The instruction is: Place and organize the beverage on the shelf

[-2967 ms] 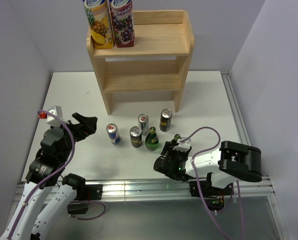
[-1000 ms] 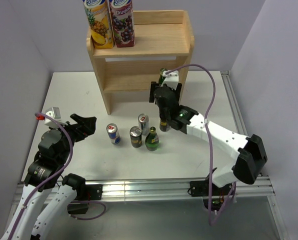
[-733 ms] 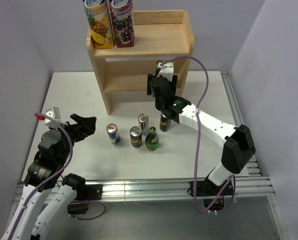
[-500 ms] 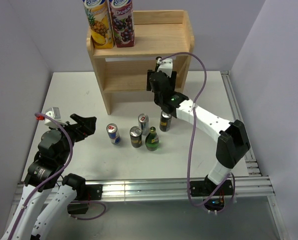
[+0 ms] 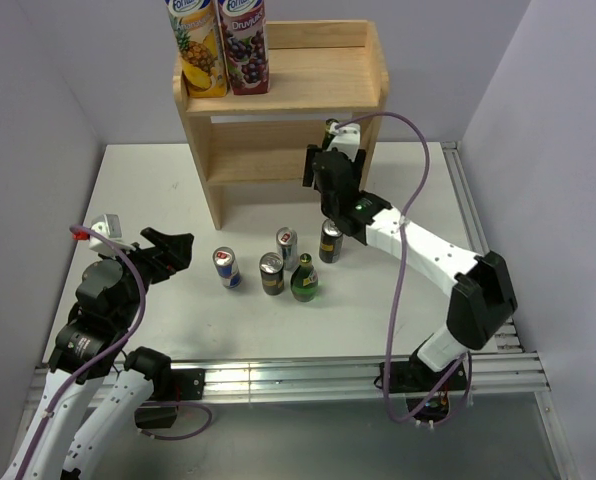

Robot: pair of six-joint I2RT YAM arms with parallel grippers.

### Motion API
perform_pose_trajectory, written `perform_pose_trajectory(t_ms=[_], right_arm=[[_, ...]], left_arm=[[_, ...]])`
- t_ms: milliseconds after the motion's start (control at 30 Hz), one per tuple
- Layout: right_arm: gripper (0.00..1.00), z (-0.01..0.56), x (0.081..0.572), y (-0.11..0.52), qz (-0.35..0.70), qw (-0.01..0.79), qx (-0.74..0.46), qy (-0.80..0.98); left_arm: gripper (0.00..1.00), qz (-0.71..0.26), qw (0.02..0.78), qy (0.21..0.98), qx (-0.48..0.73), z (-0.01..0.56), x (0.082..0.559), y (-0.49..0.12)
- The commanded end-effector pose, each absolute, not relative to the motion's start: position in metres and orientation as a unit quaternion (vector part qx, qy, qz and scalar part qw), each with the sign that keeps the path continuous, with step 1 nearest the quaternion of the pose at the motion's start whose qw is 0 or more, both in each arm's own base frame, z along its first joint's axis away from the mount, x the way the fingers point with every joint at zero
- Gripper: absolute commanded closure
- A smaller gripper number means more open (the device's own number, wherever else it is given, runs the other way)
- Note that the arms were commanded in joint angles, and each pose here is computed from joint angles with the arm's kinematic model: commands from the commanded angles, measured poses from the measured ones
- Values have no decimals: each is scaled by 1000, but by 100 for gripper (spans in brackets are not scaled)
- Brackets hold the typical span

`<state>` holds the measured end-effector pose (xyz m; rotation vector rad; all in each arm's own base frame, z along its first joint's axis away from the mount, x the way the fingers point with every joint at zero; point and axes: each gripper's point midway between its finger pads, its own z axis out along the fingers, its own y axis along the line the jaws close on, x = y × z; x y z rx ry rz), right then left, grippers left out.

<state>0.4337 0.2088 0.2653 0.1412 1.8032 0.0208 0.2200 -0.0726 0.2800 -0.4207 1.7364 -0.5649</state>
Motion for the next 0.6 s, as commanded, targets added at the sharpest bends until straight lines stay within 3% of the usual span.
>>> perform_pose_trajectory(t_ms=[0,267,567], right_arm=[[100,357,405,207,97,687,113,711],[100,459,356,214,144,725,90,667],[100,572,356,206,130,770,84,620]], left_arm=[[1,-253,603,738,-166,288,221,-77],[1,-254,606,735,-169,289,220,-75],[1,-252,607,734,-171,290,219,-74]])
